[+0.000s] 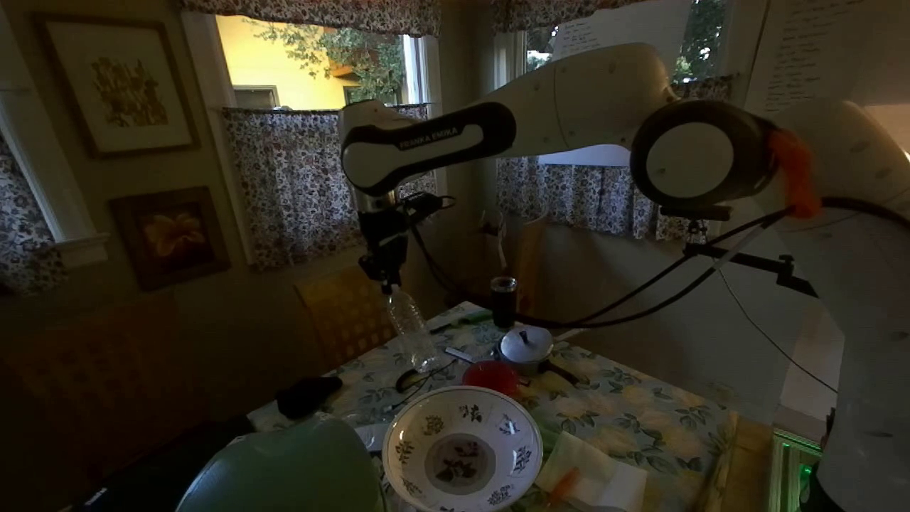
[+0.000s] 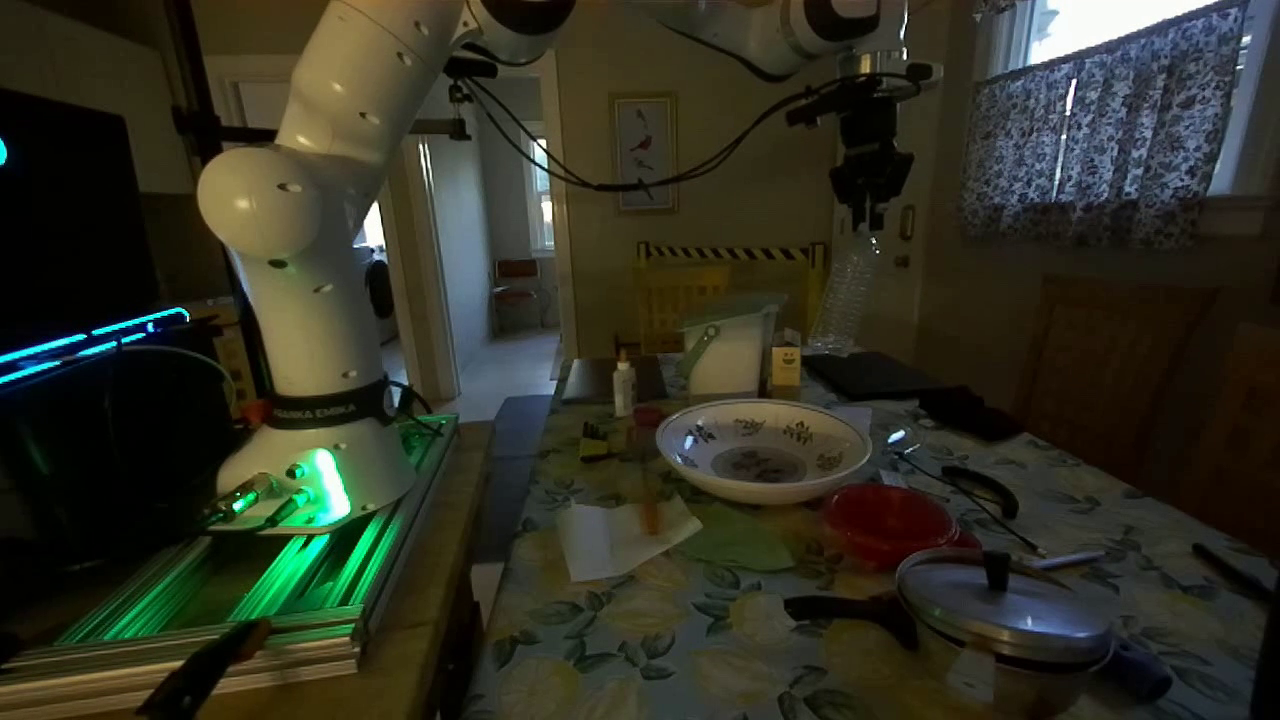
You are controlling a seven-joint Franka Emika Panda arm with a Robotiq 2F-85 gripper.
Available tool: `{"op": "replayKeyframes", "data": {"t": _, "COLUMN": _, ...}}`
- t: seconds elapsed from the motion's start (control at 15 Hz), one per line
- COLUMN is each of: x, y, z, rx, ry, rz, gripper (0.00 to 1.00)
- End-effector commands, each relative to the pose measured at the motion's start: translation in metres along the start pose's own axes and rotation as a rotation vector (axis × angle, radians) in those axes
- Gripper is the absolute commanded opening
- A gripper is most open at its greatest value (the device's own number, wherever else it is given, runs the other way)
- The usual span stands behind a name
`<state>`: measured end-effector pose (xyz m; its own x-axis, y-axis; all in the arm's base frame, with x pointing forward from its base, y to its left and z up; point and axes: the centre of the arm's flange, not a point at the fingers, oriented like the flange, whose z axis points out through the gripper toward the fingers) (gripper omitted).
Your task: Move the bottle to the right
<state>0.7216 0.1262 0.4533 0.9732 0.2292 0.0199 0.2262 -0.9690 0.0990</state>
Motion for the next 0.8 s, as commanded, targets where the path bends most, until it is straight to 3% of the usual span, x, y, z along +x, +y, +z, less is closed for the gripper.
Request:
{"op": "replayKeyframes", "data": {"t": 0.0, "x": -0.013, "y": 0.004, "z": 0.001, "rx": 0.029, "ry": -0.082, "rz": -0.01, "gripper": 0.09}}
{"op": "replayKeyframes", "data": {"t": 0.33, "x": -0.044, "y": 0.023, "z": 0.009, "rx": 0.012, "ry": -0.193, "rz": 0.023, "gripper": 0.09}}
{"op": "replayKeyframes", "data": {"t": 0.73, "x": -0.083, "y": 0.052, "z": 0.015, "rx": -0.029, "ry": -0.097, "rz": 0.053, "gripper": 0.09}}
